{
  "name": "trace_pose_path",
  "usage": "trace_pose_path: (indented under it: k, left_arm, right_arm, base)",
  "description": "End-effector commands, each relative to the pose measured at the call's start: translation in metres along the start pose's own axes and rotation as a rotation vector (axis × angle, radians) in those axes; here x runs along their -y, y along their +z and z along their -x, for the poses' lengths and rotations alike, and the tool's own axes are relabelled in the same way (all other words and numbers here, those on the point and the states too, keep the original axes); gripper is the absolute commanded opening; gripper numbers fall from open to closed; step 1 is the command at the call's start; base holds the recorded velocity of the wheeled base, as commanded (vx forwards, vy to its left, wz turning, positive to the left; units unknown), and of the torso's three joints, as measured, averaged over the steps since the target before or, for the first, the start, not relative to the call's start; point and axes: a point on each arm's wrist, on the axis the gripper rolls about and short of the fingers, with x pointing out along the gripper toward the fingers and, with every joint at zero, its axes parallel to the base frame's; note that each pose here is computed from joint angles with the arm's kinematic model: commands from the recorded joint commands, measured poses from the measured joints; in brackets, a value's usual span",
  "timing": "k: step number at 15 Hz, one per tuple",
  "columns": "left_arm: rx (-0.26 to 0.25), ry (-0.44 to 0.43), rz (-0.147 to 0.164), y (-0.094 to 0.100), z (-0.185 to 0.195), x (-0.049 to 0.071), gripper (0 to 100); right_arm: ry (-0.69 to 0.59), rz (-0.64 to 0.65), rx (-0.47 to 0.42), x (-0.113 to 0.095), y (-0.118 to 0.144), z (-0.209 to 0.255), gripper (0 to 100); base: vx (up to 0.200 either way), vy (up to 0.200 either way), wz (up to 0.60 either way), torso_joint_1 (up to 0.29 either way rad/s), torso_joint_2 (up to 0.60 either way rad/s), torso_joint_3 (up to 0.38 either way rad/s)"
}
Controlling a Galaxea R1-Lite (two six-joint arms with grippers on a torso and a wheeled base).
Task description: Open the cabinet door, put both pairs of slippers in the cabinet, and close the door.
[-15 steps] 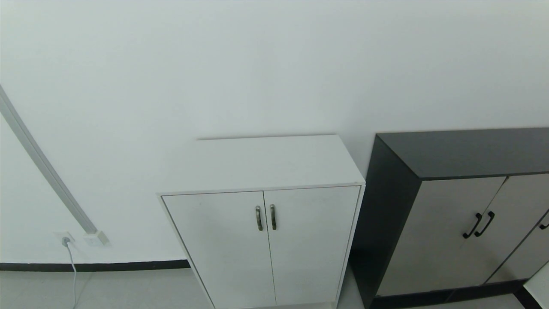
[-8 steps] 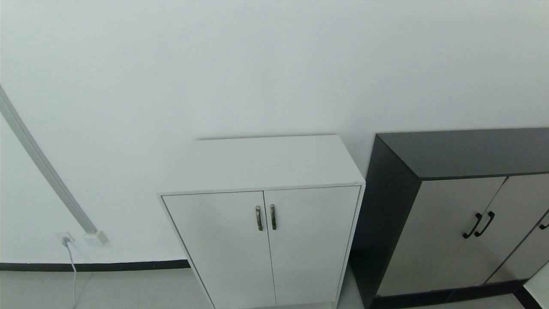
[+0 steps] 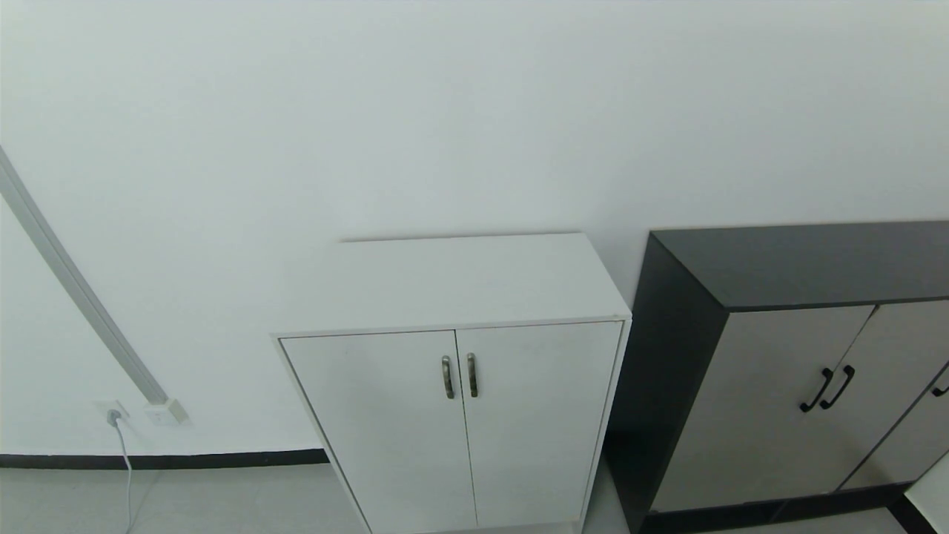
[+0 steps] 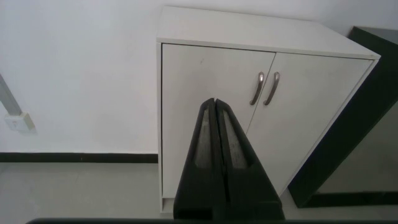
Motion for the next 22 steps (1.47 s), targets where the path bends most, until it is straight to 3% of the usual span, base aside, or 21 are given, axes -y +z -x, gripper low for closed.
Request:
trace_pose_path:
  k: [1, 6, 10, 13, 22]
  left_arm:
    - [0.000, -0.001, 0.000, 0.0000, 0.0000, 0.0000, 0]
    - [0.000, 0.000, 0.000, 0.0000, 0.0000, 0.0000, 0]
    - [0.000, 0.000, 0.001, 0.0000, 0.0000, 0.0000, 0]
    - [0.000, -0.001, 0.000, 0.0000, 0.0000, 0.0000, 0]
    - [0.000, -0.001, -0.003, 0.0000, 0.0000, 0.0000, 0]
  right_arm:
    - [-0.010, -0.017, 0.033, -0.0003, -0.0008, 0.0025, 0]
    - [-0.081, 0.002, 0.120, -0.0026, -0.0035, 0.0090, 0]
    - [-0.083, -0.088, 0.128, -0.0024, -0.0030, 0.0090, 0]
    - [-0.162, -0.114, 0.135, -0.0006, -0.0024, 0.0094, 0]
    - [-0.156, -0.104, 0.133, -0.0008, -0.0025, 0.0093, 0]
  base:
    - [0.000, 0.000, 0.00, 0.000, 0.00, 0.000]
    - [0.000, 0.000, 0.00, 0.000, 0.00, 0.000]
    - [0.000, 0.000, 0.00, 0.000, 0.00, 0.000]
    - [0.000, 0.000, 0.00, 0.000, 0.00, 0.000]
    - [0.000, 0.000, 0.00, 0.000, 0.00, 0.000]
